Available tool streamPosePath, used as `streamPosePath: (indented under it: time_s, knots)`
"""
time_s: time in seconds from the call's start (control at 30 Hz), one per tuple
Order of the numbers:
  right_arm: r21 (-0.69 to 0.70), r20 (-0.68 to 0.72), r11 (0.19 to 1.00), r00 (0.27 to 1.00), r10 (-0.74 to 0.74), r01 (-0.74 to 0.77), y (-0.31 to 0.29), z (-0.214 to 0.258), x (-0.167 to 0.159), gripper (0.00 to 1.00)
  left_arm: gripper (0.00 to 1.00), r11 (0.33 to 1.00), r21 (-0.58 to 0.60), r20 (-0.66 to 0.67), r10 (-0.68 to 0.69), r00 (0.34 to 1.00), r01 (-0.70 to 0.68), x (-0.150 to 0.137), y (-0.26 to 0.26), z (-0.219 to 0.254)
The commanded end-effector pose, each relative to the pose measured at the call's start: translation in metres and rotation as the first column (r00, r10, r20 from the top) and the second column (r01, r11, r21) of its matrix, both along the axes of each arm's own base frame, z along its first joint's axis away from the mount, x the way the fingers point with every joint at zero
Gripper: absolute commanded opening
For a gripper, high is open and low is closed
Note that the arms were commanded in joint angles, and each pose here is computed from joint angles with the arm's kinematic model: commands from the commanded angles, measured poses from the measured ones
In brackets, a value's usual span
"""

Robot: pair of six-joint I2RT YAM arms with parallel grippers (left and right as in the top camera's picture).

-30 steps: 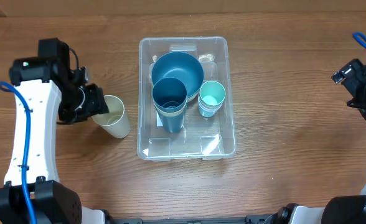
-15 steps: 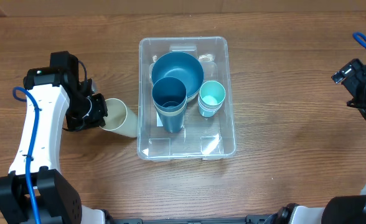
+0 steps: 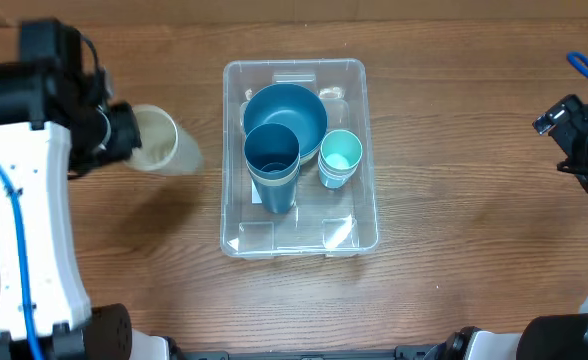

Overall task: Pack container
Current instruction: 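Carry the cream cup over the bin and drop it onto the blue cups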

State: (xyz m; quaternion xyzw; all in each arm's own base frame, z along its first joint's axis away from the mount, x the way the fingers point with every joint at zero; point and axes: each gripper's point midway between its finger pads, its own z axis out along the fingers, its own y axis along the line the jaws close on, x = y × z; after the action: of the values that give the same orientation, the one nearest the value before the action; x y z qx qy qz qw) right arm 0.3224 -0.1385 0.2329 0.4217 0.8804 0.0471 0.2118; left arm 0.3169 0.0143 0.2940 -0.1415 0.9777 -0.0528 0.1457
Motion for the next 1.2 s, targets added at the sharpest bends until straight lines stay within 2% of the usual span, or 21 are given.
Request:
streamPosePath:
  time_s: [0.0,0.07,0.17,0.3,0.5,1.17]
  knots:
    - [-0.006,0.015,1.0,1.0,-0.008,0.008,-0.002,0.005,0.001,1.0,0.04,0.995,0.016,0.231,-0.097,0.968,0.096,0.006,-0.038,0.068]
    - [-0.006,0.016,1.0,1.0,-0.008,0.008,-0.002,0.005,0.001,1.0,0.04,0.983,0.023,0.311,-0.18,0.933,0.182,0.002,-0.069,0.092]
    - [-0.006,0.015,1.0,1.0,-0.008,0.008,-0.002,0.005,0.001,1.0,0.04,0.962,0.027,0.355,-0.264,0.897,0.273,-0.005,-0.102,0.105]
    - [-0.006,0.015,1.0,1.0,-0.008,0.008,-0.002,0.005,0.001,1.0,0.04,0.947,0.065,0.345,-0.318,0.883,0.315,-0.012,-0.121,0.102]
    - [-0.006,0.015,1.0,1.0,-0.008,0.008,-0.002,0.005,0.001,1.0,0.04,0.927,0.05,0.345,-0.366,0.864,0.373,-0.019,-0.14,0.102]
    - [-0.006,0.015,1.0,1.0,-0.008,0.008,-0.002,0.005,0.001,1.0,0.04,0.93,0.06,0.297,-0.364,0.882,0.364,-0.019,-0.142,0.088]
